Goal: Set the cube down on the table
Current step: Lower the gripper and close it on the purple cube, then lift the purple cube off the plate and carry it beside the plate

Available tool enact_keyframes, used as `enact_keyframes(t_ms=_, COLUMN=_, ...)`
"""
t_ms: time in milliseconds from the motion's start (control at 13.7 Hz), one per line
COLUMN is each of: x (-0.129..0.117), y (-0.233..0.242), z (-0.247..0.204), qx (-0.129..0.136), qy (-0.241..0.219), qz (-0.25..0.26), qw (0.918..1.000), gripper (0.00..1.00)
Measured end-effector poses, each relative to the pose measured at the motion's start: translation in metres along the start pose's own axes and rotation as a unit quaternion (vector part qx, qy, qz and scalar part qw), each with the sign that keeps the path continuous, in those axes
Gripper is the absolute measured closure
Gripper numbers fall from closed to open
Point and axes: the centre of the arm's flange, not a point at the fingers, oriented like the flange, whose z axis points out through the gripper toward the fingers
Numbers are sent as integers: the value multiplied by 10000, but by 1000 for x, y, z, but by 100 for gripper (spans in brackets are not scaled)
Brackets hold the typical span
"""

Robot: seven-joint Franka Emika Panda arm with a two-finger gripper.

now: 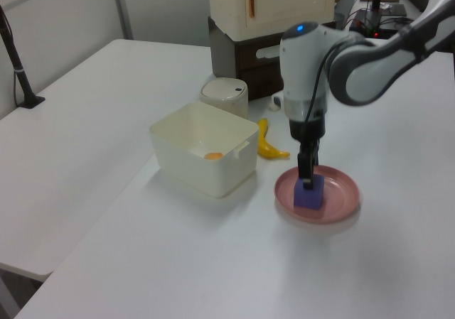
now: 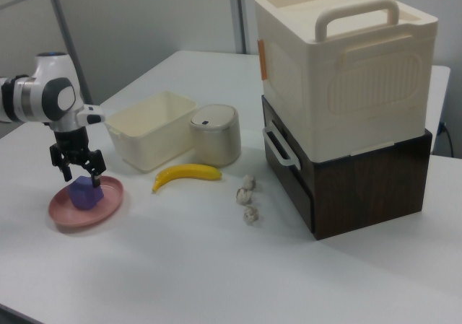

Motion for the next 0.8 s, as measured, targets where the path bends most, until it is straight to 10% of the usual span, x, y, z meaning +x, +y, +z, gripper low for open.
enact_keyframes(t_ms=293, x=6, y=-17, z=34, qx=-103, qy=30, qz=129, qw=9999, gripper=5)
enact_keyframes(t_ms=439, x=9, y=-12, z=31, qx=-147, qy=63, qz=50, qw=9999, gripper=38)
enact_keyframes(t_ms=805, x=18, y=83, z=-41, qx=-364, qy=-246, qz=-142, qw=9989, gripper=41)
